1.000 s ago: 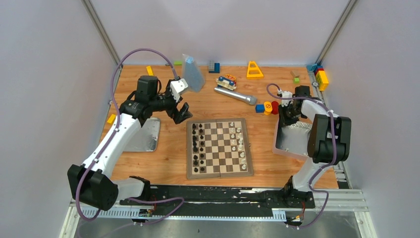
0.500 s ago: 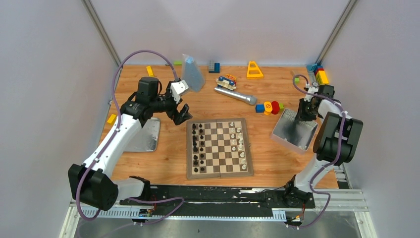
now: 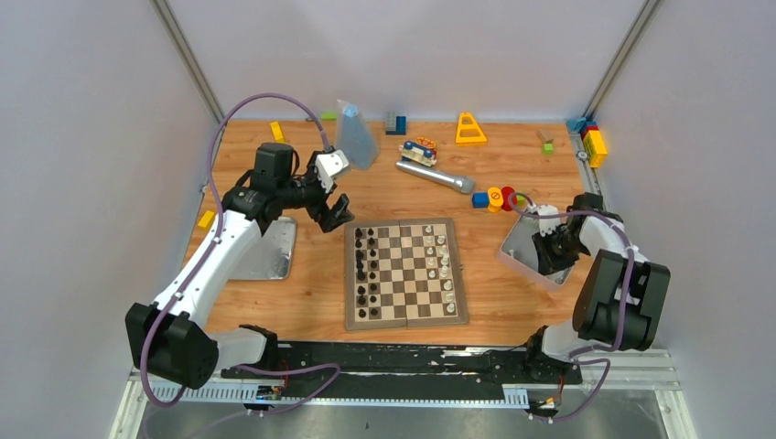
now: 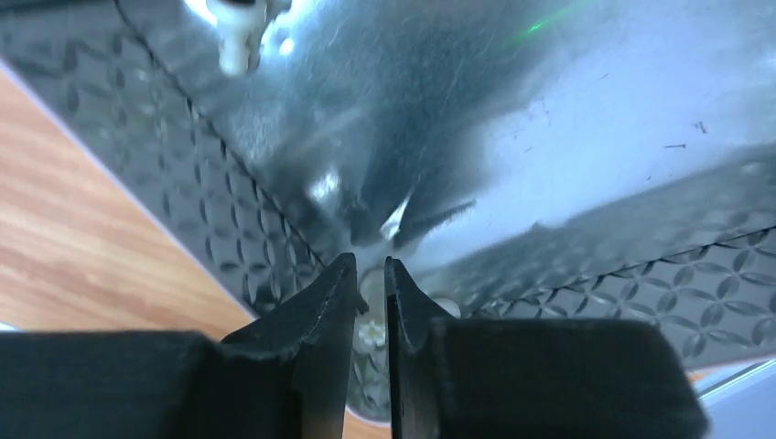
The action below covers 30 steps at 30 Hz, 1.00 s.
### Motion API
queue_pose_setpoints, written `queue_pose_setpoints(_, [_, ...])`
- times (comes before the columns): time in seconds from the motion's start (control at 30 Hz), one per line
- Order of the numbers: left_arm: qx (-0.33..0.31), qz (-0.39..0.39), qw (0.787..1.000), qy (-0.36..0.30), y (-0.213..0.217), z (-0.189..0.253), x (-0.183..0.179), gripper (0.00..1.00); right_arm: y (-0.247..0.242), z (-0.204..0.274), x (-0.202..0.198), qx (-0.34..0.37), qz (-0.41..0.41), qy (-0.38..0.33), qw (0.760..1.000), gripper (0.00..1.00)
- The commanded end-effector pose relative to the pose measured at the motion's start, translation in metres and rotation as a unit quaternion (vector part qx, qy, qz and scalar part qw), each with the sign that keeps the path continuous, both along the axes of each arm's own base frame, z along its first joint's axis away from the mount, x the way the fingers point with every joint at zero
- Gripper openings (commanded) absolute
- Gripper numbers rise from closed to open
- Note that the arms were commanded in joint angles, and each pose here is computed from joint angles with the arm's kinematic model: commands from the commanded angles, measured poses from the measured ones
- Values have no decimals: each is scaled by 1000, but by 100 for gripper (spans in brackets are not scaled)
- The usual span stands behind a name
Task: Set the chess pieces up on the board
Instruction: Adjust the storage box at the center of the board.
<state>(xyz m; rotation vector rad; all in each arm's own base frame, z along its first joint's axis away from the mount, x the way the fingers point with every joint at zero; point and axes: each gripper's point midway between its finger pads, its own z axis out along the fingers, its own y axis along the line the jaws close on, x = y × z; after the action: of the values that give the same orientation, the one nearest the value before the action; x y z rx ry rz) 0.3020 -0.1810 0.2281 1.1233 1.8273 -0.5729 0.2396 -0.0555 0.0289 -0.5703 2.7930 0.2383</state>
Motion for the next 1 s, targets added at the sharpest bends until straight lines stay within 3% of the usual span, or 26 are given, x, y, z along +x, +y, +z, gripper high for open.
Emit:
queue_pose_setpoints(0.0, [-2,-8,999,-37,2,23,0,100,7,8,-31,-11,76,11,997,19])
queue_pose_setpoints(0.27, [5,-5,999,-38,5,19,0,100,70,16,-43,56,143,4,988,19])
queue_pose_setpoints(0.43, [7,-4,999,-39,5,18,1,100,114,12,-26,84,169,9,982,19])
queue_pose_setpoints(0.73, [13,-2,999,-35,6,12,5,100,123,8,61,69,105,-28,992,18])
queue_pose_setpoints(0.97, [15,-2,999,-28,4,10,10,100,97,14,111,20,43,-77,996,18])
